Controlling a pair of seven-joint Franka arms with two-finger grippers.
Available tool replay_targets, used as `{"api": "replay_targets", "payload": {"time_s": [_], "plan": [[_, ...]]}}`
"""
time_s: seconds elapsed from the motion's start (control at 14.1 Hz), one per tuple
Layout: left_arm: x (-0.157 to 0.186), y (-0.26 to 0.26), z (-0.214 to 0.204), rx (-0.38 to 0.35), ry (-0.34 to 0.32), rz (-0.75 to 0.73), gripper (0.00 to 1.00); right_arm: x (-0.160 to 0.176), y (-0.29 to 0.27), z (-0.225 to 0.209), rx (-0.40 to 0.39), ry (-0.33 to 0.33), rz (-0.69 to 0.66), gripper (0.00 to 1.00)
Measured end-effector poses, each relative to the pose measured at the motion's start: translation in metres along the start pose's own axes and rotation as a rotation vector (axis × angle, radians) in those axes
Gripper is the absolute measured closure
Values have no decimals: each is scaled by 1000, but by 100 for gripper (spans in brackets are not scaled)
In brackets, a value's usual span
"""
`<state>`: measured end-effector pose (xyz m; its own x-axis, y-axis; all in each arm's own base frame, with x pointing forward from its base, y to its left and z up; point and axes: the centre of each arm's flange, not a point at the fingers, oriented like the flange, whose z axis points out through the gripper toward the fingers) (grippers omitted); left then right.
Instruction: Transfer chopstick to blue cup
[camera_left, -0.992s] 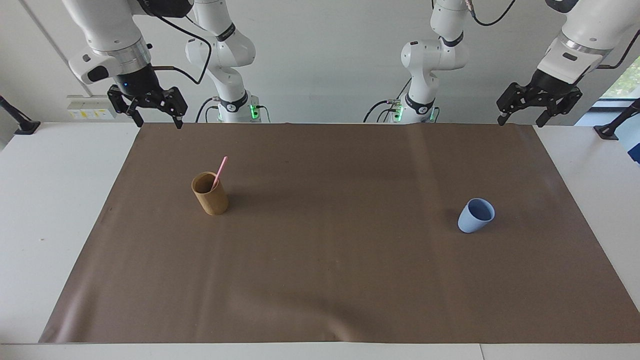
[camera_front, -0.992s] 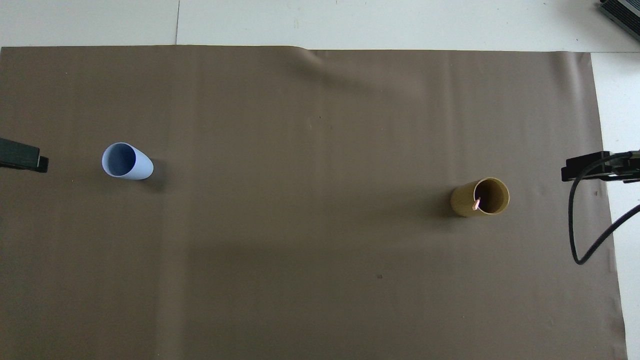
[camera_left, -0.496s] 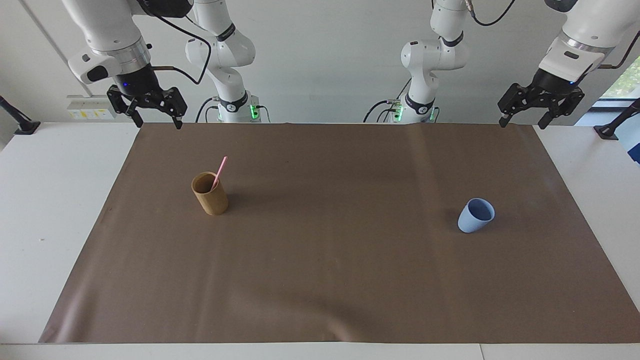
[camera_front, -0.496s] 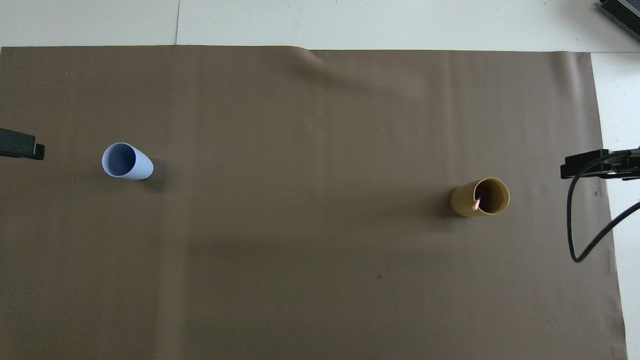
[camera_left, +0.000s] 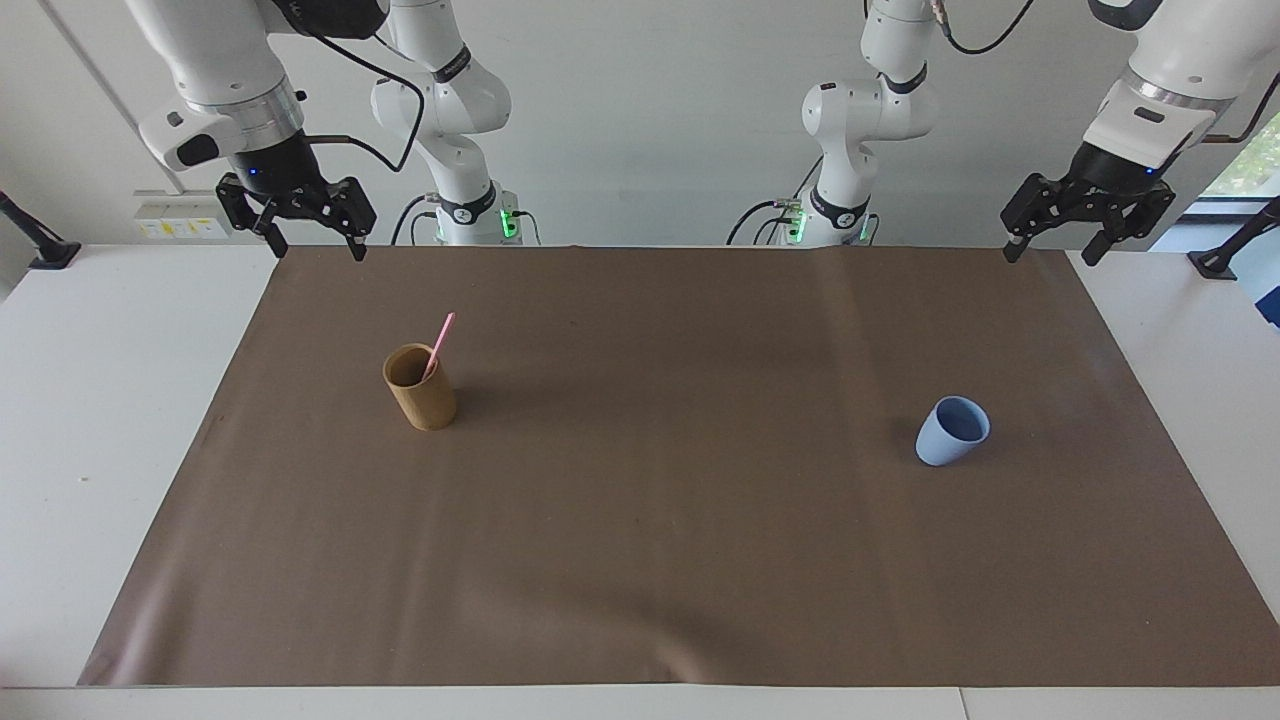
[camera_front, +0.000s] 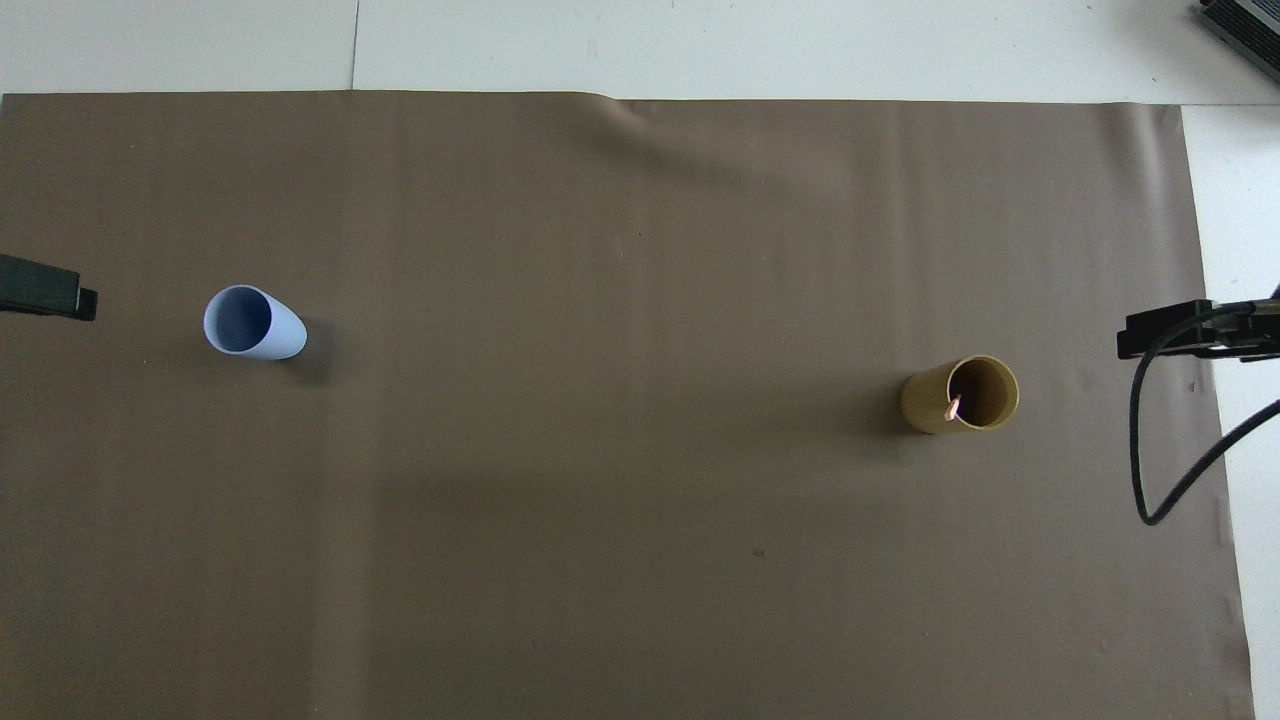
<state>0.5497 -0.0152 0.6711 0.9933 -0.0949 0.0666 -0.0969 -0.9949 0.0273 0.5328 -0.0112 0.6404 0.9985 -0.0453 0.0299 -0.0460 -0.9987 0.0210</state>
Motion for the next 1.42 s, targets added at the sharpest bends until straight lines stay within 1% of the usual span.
{"api": "replay_targets", "payload": {"time_s": [0.28,0.99,1.2,1.42], "plan": [[-1,-2,1,0,-6,-4,0,2,-1,2,0,10,28,0],[-1,-1,0,0,-4,-2,0,3,-2,5,0,8,36,0],[-1,0,0,0,-5,-1,0,3,-2,6,1,5,59,0],[-3,-1,2,-2,-26,-1,0,3,-2,7,1,4,72,0]]}}
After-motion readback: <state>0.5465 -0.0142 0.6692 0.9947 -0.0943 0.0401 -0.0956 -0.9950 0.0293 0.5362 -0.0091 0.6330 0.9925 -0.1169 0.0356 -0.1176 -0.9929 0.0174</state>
